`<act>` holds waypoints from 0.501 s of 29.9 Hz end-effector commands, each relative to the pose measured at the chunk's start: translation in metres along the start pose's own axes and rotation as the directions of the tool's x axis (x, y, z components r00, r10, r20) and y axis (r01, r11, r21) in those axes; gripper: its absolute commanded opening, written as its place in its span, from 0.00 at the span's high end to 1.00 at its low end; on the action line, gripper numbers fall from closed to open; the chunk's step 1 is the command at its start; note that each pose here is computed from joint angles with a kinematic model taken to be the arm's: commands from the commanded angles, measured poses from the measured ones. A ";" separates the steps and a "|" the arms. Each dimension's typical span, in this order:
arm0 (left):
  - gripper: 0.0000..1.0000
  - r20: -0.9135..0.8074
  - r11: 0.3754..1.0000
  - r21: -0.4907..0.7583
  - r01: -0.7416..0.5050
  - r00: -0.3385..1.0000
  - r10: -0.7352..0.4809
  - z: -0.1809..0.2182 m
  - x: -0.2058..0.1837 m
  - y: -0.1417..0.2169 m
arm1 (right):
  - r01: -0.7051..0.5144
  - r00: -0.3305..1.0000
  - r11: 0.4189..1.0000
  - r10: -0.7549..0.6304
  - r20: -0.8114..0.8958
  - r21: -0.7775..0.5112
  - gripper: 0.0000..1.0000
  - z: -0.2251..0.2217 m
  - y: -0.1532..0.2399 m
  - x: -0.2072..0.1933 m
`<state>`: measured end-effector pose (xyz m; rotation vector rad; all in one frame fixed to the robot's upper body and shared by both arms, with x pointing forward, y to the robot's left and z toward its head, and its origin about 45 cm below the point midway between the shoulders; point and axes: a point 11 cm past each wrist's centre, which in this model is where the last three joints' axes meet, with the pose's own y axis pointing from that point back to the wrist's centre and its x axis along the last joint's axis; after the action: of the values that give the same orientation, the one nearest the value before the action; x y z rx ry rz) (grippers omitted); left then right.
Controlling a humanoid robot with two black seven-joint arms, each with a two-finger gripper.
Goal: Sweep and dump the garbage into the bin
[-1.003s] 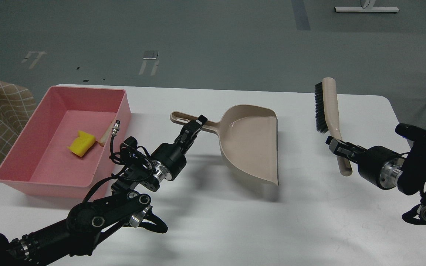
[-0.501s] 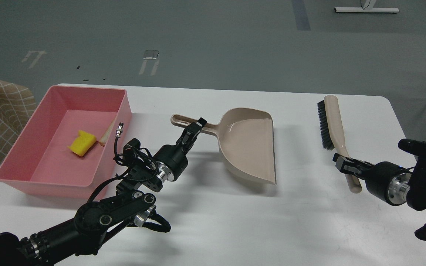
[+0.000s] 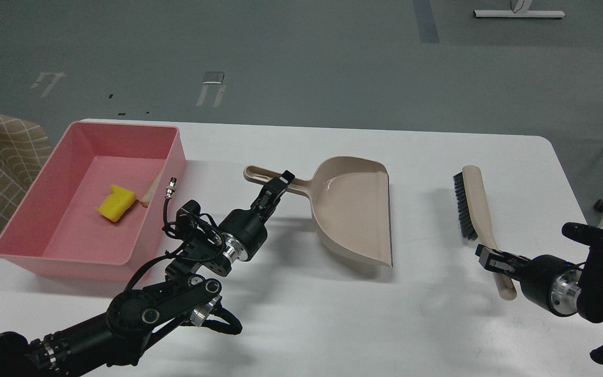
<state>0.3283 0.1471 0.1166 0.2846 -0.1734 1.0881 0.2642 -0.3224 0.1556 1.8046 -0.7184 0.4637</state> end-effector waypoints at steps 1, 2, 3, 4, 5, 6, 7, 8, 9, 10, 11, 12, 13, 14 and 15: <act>1.00 0.026 1.000 0.008 0.001 1.000 -0.001 -0.004 -0.004 0.001 | 0.001 1.000 1.000 -0.001 0.001 -0.002 0.83 0.001 0.000 -0.001; 1.00 0.026 1.000 0.010 0.004 1.000 -0.004 -0.004 -0.006 0.002 | 0.001 1.000 1.000 -0.001 0.001 -0.002 0.83 0.001 0.000 -0.001; 1.00 0.026 1.000 0.011 0.005 1.000 -0.006 -0.005 -0.006 0.002 | 0.001 1.000 1.000 -0.001 0.000 -0.002 0.83 0.001 0.000 -0.001; 1.00 0.028 1.000 0.015 0.009 1.000 -0.009 -0.007 -0.008 0.003 | 0.000 1.000 1.000 0.000 0.000 -0.003 0.83 0.001 0.000 0.000; 1.00 0.030 1.000 0.018 0.012 0.999 -0.013 -0.008 -0.009 0.004 | 0.000 1.000 1.000 0.000 0.000 -0.003 0.83 0.001 0.000 0.000; 1.00 0.033 1.000 0.018 0.015 0.999 -0.015 -0.008 -0.010 0.004 | 0.000 1.000 1.000 0.000 0.000 -0.003 0.83 0.001 0.000 0.000; 1.00 0.039 1.000 0.025 0.013 0.999 -0.014 -0.010 -0.010 0.004 | -0.002 1.000 1.000 0.002 -0.001 -0.004 0.83 0.001 0.000 0.001; 1.00 0.047 0.999 0.033 0.004 0.999 -0.006 -0.014 -0.008 0.004 | -0.002 1.000 1.000 0.002 -0.001 -0.006 0.83 0.001 0.000 0.001; 1.00 0.049 0.999 0.035 0.001 0.999 -0.003 -0.014 -0.007 0.003 | -0.002 1.000 1.000 0.002 -0.001 -0.006 0.83 0.001 0.000 0.001; 1.00 0.052 0.999 0.035 0.000 0.999 -0.001 -0.014 -0.007 0.002 | -0.002 1.000 1.000 0.002 0.002 -0.002 0.82 0.000 0.000 0.001; 1.00 0.054 0.999 0.033 0.000 0.999 -0.002 -0.014 -0.007 0.001 | -0.001 1.000 1.000 0.001 0.005 0.000 0.82 0.000 0.000 0.001; 0.99 0.055 1.000 0.029 -0.001 0.999 -0.001 -0.012 -0.007 0.000 | -0.002 1.000 1.000 0.002 0.005 -0.001 0.81 0.000 0.000 0.001; 0.96 0.057 1.000 0.029 -0.003 0.998 0.001 -0.012 -0.007 -0.001 | -0.001 1.000 1.000 0.001 0.007 0.001 0.75 0.000 -0.001 0.001; 0.92 0.058 1.000 0.027 -0.006 0.998 0.005 -0.012 -0.006 -0.001 | -0.001 1.000 1.000 0.001 0.008 -0.002 0.68 0.000 -0.001 0.001; 0.79 0.058 1.000 0.024 -0.014 0.998 0.013 -0.010 -0.005 -0.002 | 0.001 1.000 1.000 -0.001 0.010 -0.002 0.55 0.000 -0.001 0.000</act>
<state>0.3251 0.1451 0.1031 0.3410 -0.2066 1.0850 0.2654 -0.3229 0.1561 1.8041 -0.7229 0.4600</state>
